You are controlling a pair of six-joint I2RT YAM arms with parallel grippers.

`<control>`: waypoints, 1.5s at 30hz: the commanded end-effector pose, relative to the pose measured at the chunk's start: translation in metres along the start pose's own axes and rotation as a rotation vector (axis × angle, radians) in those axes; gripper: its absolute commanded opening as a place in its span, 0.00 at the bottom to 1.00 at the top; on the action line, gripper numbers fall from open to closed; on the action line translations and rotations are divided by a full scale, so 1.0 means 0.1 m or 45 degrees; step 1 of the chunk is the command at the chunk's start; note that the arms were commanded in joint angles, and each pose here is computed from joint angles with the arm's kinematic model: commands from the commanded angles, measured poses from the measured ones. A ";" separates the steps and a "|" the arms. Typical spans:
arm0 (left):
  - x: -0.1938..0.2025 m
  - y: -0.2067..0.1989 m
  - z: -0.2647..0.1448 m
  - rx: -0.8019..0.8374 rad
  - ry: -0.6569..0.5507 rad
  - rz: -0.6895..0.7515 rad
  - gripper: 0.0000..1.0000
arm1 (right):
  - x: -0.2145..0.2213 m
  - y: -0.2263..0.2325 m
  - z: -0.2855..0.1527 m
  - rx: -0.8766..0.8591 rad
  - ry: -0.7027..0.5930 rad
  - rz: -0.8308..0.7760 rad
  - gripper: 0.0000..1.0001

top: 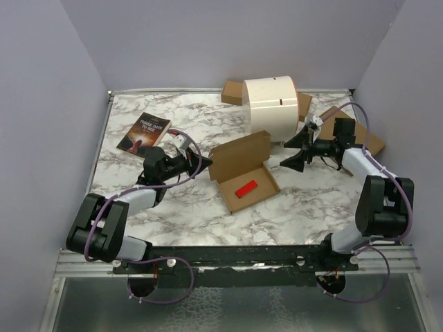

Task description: Fold the paper box

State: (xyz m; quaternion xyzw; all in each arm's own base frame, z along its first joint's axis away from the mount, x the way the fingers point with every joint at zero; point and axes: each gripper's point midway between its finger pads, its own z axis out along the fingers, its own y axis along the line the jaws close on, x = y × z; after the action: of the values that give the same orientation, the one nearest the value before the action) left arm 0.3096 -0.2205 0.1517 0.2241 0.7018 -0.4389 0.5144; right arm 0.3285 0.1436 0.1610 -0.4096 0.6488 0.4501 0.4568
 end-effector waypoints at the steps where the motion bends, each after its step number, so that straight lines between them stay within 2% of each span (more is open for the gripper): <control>1: 0.01 -0.19 0.05 0.132 0.025 0.225 0.00 | -0.10 0.03 -0.08 -0.015 -0.043 -0.038 1.00; 9: 0.02 -0.33 0.20 0.264 0.061 0.349 0.00 | -0.06 -0.20 -0.09 0.056 0.016 -0.035 0.97; 18: 0.03 -0.31 0.31 0.304 0.100 0.365 0.00 | -0.02 -0.44 -0.13 0.135 0.066 -0.091 0.84; 25: 0.02 -0.31 0.34 0.312 0.103 0.366 0.00 | -0.07 -0.48 -0.09 0.092 0.056 -0.132 0.61; 31: 0.02 -0.31 0.35 0.315 0.108 0.366 0.00 | -0.07 -0.48 -0.02 0.052 0.060 -0.153 0.49; 39: 0.02 -0.33 0.35 0.311 0.108 0.360 0.00 | -0.03 -0.39 0.03 0.004 0.075 -0.172 0.20; 41: 0.01 -0.31 0.35 0.291 0.099 0.349 0.00 | -0.03 -0.36 0.02 -0.003 0.078 -0.186 0.10; 45: -0.09 -0.24 0.38 0.158 0.050 0.268 0.00 | -0.06 -0.25 -0.01 0.016 0.076 -0.244 0.01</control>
State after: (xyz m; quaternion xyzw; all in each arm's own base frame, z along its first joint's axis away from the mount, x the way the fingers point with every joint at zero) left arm 0.3070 -0.2618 0.1546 0.3752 0.6444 -0.4268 0.5116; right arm 0.3647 0.1338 0.1493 -0.4606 0.6428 0.3992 0.4640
